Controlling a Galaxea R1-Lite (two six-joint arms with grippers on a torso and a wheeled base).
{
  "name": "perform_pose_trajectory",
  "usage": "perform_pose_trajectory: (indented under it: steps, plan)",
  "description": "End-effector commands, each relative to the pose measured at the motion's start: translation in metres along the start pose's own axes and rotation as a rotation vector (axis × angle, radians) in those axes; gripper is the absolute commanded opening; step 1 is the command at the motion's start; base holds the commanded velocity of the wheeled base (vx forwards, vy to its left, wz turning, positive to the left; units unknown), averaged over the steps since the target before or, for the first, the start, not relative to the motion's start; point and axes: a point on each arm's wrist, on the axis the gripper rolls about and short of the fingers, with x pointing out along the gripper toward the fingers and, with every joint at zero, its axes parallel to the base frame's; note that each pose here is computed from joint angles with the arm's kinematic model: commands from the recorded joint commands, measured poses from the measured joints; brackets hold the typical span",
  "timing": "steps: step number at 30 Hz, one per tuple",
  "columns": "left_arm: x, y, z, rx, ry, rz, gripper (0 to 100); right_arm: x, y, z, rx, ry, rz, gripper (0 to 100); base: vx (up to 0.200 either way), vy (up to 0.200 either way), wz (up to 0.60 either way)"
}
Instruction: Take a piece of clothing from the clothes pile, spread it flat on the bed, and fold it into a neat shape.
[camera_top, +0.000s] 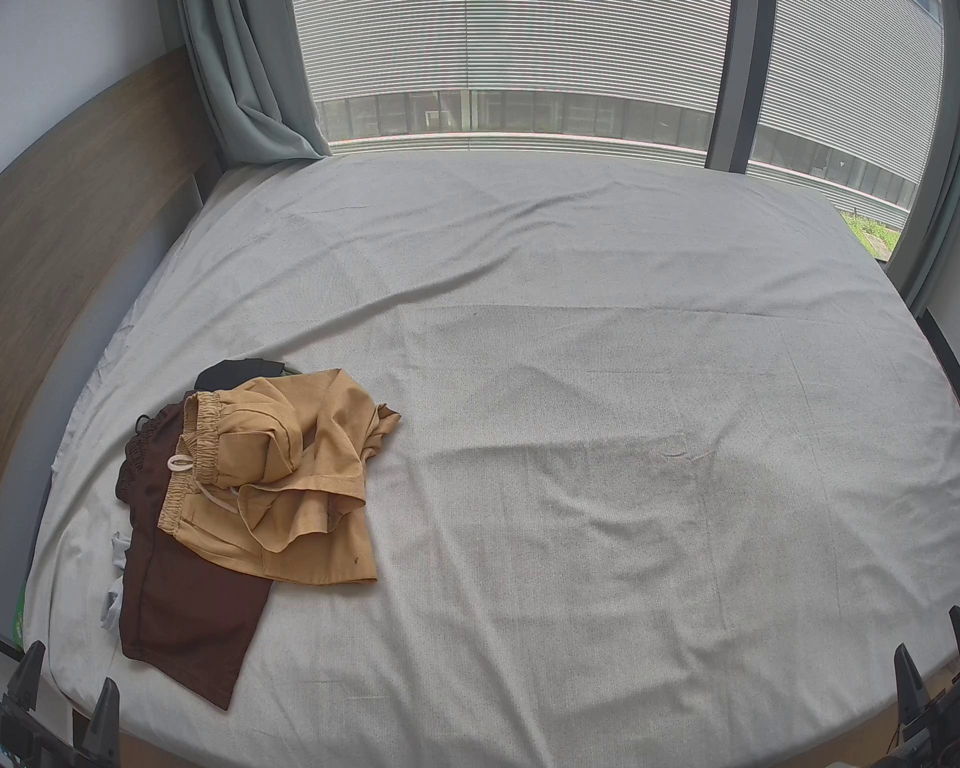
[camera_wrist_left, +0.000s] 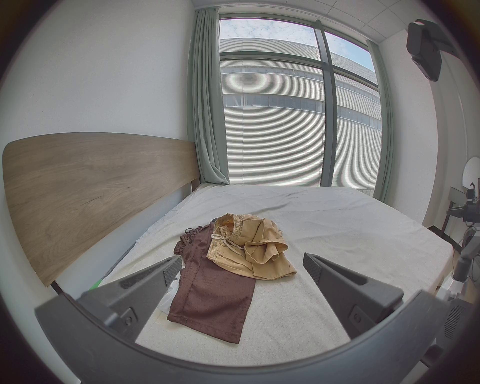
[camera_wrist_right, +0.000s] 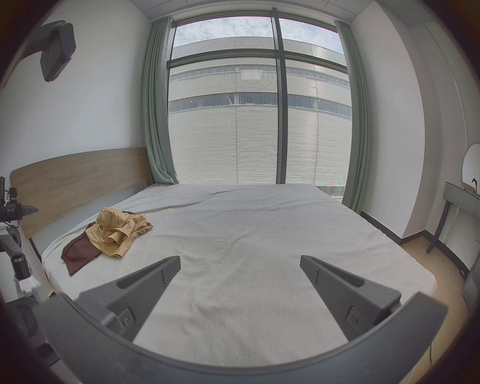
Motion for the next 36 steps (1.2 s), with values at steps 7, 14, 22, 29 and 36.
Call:
perform_pose_trajectory:
  steps: [7,14,22,29,36]
  plan:
    - [0.000,0.000,-0.005,0.002,-0.001,-0.001,100,0.001,0.000,-0.005,0.000,0.011,0.000,100,0.000,0.000,0.00]
    - [0.000,0.000,-0.005,0.006,-0.003,-0.004,100,0.001,0.000,-0.005,0.000,0.011,0.000,100,0.000,0.000,0.00]
    - [0.000,0.000,-0.004,0.006,-0.004,-0.004,100,0.001,0.000,-0.005,0.003,0.011,0.000,100,0.000,0.000,0.00]
    - [-0.003,0.000,0.008,-0.011,-0.075,-0.002,100,0.001,0.000,-0.005,0.005,0.011,0.000,100,0.000,0.000,0.00]
    - [0.000,-0.001,0.064,-0.039,-0.132,-0.024,100,0.001,0.000,-0.005,0.005,0.011,0.002,100,0.000,0.000,0.00]
